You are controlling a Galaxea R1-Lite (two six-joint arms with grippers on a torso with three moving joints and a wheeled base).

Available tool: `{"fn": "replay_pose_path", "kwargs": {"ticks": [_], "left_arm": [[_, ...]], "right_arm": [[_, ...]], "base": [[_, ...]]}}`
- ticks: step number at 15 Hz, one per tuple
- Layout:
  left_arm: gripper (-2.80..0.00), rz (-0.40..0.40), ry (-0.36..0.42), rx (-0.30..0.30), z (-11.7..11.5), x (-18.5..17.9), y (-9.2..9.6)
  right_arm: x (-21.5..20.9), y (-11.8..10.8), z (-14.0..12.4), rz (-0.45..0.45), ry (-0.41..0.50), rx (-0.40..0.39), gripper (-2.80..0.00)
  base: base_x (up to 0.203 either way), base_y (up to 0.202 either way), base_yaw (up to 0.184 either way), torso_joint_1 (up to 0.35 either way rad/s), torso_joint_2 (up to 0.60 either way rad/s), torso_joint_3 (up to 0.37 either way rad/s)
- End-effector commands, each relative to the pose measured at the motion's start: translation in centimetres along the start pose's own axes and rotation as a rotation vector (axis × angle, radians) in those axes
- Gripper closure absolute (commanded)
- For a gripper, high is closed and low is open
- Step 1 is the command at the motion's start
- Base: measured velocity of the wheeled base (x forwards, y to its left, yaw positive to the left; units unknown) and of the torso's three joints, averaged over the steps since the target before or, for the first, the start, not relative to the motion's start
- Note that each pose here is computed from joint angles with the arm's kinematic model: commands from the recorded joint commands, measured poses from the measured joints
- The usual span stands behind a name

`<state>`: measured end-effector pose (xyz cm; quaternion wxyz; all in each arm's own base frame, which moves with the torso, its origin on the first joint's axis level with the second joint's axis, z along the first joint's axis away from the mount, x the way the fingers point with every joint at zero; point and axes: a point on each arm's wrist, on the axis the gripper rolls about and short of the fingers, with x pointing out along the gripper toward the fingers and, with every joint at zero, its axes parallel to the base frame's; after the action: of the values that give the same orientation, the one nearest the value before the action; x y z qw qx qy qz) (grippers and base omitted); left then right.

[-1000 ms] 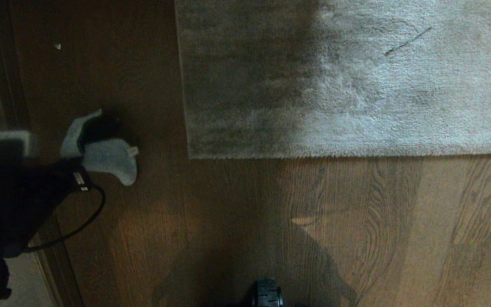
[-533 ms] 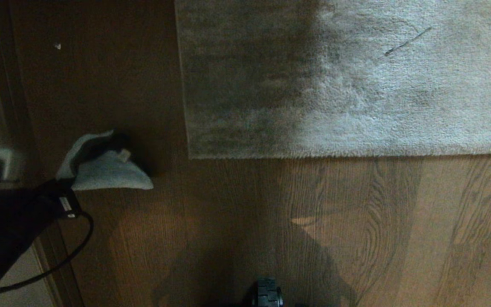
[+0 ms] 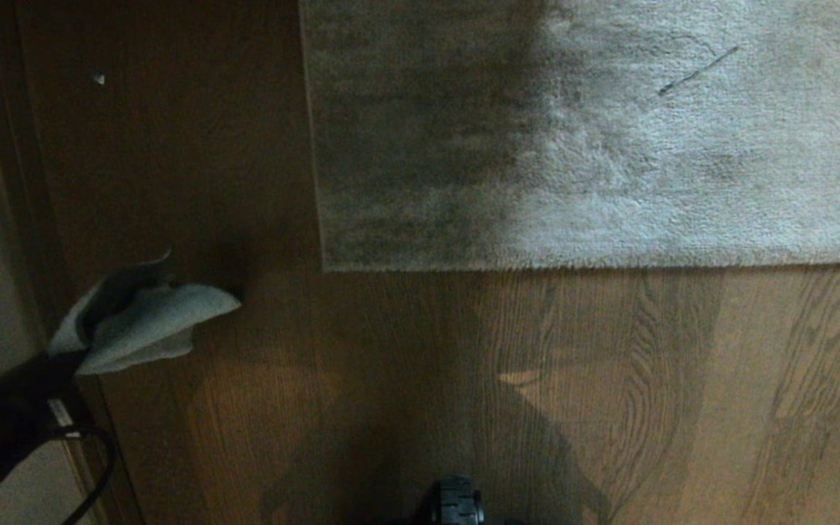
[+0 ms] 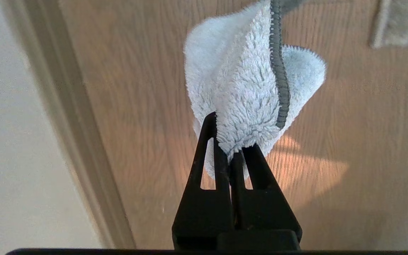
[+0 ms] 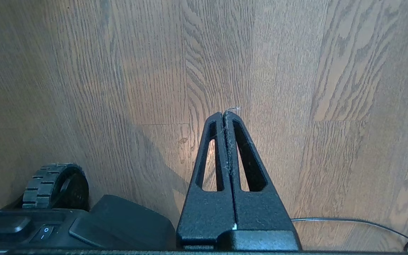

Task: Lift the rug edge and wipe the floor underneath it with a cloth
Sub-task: Pick up the rag

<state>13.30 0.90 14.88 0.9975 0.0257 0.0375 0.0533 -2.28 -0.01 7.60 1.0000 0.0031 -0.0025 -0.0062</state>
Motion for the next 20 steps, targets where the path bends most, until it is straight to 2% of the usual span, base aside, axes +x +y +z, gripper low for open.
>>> {"fn": "replay_pose_path", "kwargs": {"ticks": [1, 13, 20], "left_arm": [[0.00, 0.003, -0.043, -0.002, -0.1, -2.8, 0.1], [0.00, -0.040, 0.001, 0.003, -3.5, -9.8, 0.2], [0.00, -0.035, -0.012, 0.001, -5.9, -12.8, 0.3]], "right_arm": [[0.0, 0.0, 0.0, 0.000, -0.001, 0.000, 0.00], [0.0, 0.0, 0.0, 0.000, -0.001, 0.000, 0.00], [0.0, 0.0, 0.0, 0.000, -0.001, 0.000, 0.00]], "base": [[0.000, 0.000, 0.000, 0.000, 0.00, 0.000], [0.000, 0.000, 0.000, 0.000, 0.00, 0.000], [0.000, 0.000, 0.000, 0.000, 0.00, 0.000]]}}
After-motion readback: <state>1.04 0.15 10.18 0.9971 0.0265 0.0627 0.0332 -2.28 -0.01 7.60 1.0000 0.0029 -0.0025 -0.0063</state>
